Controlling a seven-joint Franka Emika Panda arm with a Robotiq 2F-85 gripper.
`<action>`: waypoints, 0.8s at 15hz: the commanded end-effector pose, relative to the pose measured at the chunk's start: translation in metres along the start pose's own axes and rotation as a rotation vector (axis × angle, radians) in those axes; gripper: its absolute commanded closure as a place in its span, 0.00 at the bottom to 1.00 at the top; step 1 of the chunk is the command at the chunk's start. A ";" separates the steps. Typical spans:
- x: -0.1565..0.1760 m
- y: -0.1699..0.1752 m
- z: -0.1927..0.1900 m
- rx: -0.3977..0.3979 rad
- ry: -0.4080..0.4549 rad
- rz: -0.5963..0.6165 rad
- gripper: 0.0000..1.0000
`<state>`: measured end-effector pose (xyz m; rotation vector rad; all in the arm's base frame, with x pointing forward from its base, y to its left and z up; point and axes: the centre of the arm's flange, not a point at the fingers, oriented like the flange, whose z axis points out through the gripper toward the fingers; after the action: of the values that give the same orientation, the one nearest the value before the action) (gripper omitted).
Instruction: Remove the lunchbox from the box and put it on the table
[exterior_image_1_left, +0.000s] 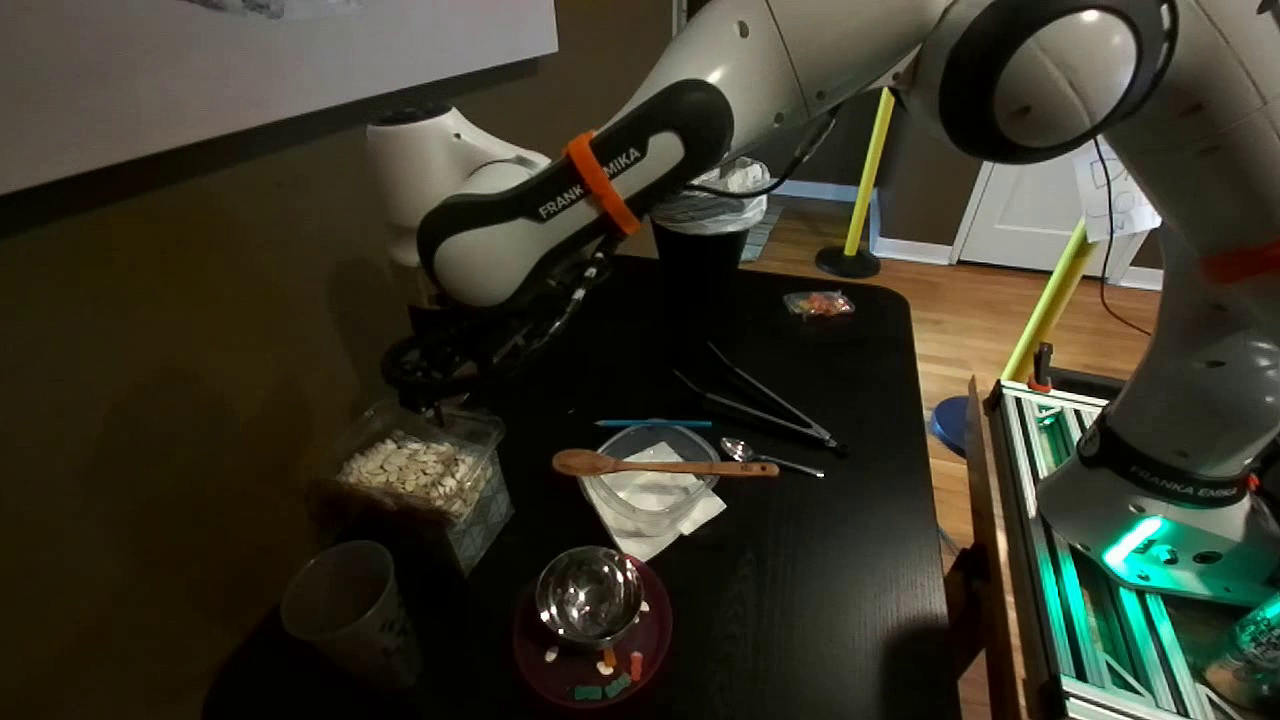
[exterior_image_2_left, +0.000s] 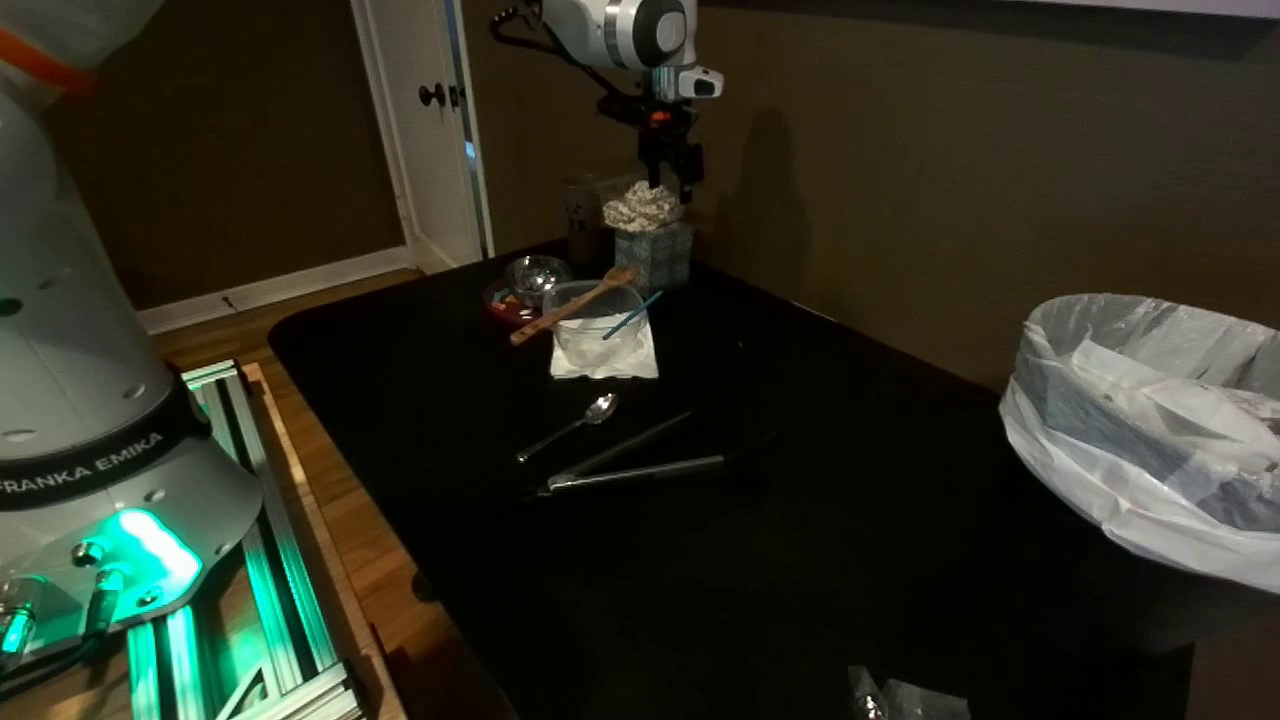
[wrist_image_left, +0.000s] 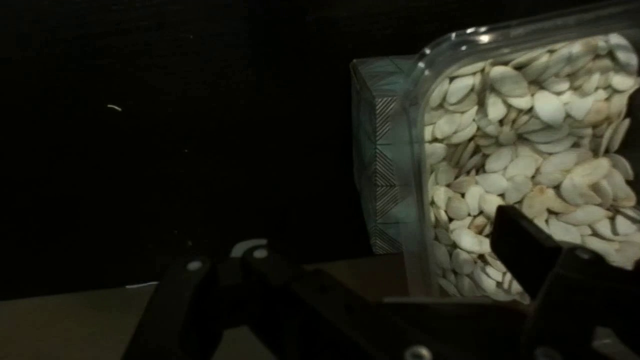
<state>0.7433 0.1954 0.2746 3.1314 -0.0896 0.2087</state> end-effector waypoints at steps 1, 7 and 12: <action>0.036 -0.001 0.020 0.014 -0.045 0.004 0.26; 0.041 -0.004 0.026 0.037 -0.069 -0.010 0.73; 0.037 -0.011 0.016 0.096 -0.067 -0.024 1.00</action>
<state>0.7697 0.2001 0.2610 3.1943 -0.0596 0.1376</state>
